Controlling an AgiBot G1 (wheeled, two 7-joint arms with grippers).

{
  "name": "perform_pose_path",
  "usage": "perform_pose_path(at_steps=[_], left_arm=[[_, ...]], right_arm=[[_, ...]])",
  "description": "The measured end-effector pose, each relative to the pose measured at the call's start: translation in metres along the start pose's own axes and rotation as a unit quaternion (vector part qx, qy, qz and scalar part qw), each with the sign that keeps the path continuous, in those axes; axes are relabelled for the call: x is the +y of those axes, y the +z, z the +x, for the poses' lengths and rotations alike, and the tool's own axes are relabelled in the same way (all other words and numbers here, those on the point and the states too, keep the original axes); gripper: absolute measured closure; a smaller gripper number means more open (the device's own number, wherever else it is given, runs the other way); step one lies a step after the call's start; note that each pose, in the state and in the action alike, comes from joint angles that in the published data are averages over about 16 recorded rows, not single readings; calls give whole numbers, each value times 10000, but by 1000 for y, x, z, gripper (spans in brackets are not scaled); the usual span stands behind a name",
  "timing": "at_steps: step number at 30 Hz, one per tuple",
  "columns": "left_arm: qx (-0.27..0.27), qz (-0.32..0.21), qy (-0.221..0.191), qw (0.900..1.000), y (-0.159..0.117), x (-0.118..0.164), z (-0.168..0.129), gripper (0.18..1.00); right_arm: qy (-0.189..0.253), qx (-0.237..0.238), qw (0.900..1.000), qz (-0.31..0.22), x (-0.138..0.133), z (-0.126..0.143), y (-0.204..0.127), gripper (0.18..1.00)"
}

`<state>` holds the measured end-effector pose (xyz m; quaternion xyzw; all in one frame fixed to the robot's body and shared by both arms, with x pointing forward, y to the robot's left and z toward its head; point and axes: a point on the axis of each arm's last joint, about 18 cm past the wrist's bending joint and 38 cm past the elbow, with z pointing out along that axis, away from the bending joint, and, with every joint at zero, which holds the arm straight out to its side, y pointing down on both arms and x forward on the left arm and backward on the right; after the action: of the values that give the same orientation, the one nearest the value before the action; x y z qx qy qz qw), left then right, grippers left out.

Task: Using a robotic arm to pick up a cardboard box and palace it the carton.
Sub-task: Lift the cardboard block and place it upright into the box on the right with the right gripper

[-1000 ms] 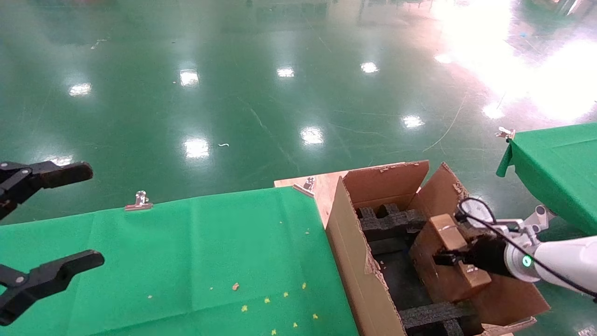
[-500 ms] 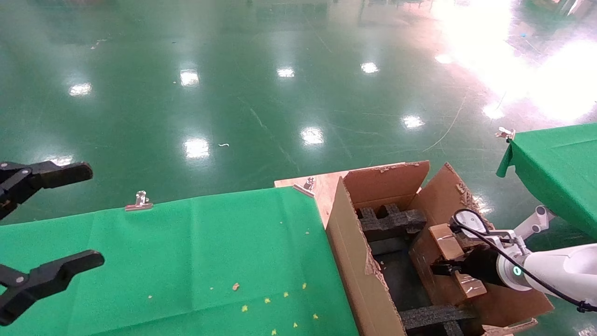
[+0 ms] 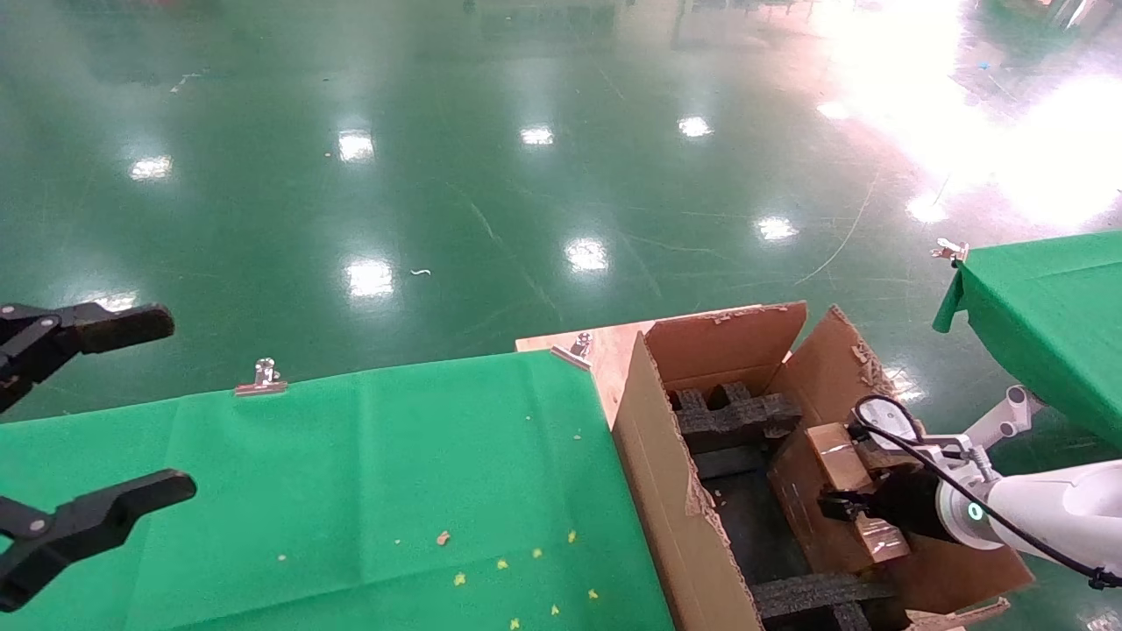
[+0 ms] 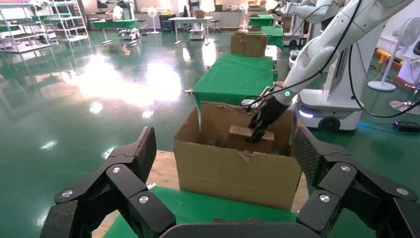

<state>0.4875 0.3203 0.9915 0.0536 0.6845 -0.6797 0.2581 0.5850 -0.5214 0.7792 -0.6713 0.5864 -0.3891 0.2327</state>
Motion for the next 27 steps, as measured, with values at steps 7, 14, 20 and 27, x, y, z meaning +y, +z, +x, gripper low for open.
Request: perform_pose_path(at_steps=[7, 14, 20, 27], left_arm=[[0, 0, 0, 10000, 0, 0, 0, 184], [0, 0, 0, 10000, 0, 0, 0, 184], [0, 0, 0, 10000, 0, 0, 0, 184], [0, 0, 0, 10000, 0, 0, 0, 184]], right_arm=[[1, -10, 10000, 45, -3, 1, -5, 701], [-22, -27, 9999, 162, -11, 3, -13, 566], [-66, -50, 9991, 417, -28, 6, -26, 434], [-215, -119, 9944, 1026, -71, 5, -52, 302]])
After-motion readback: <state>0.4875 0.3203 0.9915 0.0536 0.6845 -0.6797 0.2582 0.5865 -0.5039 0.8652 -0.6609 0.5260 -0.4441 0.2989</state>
